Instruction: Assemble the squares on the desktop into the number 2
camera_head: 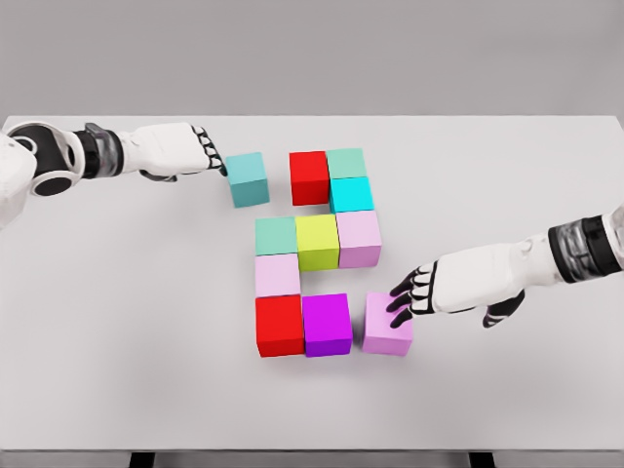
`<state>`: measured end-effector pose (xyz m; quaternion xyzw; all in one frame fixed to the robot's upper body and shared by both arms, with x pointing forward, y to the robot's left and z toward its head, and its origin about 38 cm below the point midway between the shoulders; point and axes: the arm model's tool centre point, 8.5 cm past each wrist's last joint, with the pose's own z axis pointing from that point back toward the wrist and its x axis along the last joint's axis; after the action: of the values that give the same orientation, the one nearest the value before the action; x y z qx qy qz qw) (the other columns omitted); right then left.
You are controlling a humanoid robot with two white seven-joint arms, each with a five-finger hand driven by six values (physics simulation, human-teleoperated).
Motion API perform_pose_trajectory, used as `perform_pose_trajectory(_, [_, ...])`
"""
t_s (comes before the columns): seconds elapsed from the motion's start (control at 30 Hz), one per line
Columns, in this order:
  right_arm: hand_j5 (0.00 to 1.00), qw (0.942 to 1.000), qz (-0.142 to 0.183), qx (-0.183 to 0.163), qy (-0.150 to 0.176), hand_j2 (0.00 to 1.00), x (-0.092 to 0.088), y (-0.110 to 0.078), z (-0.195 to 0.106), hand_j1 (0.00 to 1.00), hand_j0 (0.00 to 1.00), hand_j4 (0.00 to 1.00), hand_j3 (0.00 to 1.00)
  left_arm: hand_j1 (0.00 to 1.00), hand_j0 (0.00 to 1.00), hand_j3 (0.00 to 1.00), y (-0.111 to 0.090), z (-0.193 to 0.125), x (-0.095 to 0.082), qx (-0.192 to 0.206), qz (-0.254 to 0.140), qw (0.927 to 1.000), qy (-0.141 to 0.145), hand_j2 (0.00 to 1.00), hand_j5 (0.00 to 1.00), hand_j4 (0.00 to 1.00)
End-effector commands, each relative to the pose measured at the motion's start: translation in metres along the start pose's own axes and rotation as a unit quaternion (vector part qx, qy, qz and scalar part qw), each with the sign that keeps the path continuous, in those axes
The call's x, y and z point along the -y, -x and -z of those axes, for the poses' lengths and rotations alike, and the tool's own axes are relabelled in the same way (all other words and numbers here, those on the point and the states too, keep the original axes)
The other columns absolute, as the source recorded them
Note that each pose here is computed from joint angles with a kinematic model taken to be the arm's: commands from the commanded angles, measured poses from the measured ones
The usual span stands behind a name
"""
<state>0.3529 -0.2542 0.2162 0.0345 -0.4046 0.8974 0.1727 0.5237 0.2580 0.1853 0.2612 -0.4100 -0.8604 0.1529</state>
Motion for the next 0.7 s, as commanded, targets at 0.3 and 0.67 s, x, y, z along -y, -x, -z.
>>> perform_pose_trajectory(0.3, [1.00,0.9999,-0.005,-0.011,0.011,1.00,0.007,0.003,-0.008,1.00,1.00,1.00,1.00,0.80,0.80,0.80,0.004,0.000,-0.003,-0.005,-0.002,1.0000,-0.003,0.80,0.80,0.80])
perform_pose_trajectory(0.67, [1.00,0.9960,0.031,-0.082,0.018,1.00,-0.006,0.033,-0.048,1.00,1.00,1.00,1.00,0.81,0.81,0.81,0.002,0.009,-0.010,-0.003,-0.004,1.0000,-0.008,0.81,0.81,0.81])
